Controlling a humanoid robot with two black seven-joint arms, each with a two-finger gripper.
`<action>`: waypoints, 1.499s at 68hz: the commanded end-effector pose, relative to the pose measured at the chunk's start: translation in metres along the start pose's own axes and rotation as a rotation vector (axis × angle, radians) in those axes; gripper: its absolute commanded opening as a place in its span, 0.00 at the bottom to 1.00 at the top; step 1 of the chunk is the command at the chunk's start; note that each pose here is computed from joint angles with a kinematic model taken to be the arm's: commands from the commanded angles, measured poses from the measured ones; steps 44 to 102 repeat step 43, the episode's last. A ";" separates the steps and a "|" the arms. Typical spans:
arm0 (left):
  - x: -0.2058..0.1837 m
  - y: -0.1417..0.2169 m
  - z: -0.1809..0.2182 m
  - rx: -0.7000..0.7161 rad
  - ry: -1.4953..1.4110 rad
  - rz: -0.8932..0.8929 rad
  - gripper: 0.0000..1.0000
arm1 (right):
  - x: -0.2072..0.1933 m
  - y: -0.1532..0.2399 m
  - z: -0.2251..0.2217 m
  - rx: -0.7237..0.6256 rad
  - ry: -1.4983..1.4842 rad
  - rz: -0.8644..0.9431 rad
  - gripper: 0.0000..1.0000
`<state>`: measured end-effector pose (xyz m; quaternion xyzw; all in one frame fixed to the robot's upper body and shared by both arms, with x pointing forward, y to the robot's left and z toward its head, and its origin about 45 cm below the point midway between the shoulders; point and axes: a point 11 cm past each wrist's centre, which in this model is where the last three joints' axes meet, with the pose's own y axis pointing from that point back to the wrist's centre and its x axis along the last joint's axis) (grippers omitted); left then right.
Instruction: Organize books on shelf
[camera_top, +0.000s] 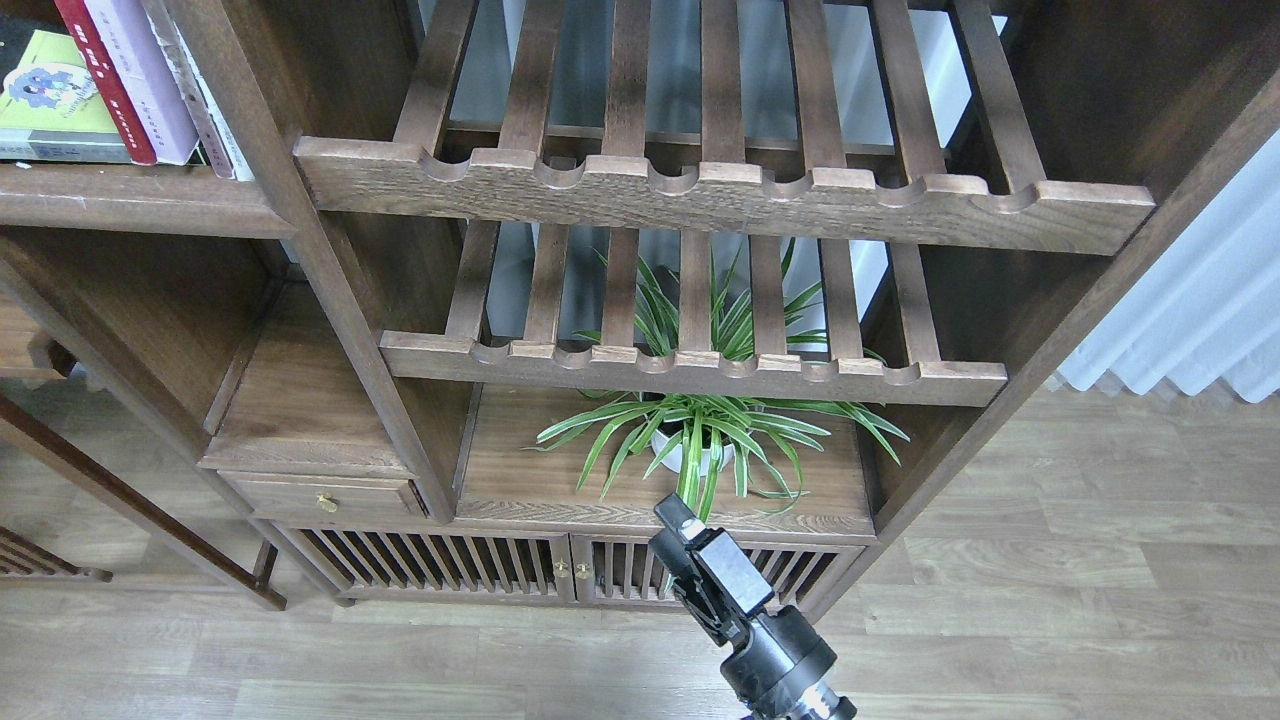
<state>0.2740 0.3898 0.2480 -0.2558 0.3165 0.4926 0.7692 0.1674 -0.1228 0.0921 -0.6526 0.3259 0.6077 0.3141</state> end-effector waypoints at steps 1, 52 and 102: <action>0.007 0.008 -0.024 0.033 0.051 0.026 0.83 | 0.000 0.000 -0.001 0.001 0.001 0.000 1.00; 0.011 0.021 -0.119 0.172 0.251 0.067 0.86 | 0.000 0.000 -0.001 0.000 0.002 0.002 1.00; 0.011 0.021 -0.119 0.172 0.251 0.067 0.86 | 0.000 0.000 -0.001 0.000 0.002 0.002 1.00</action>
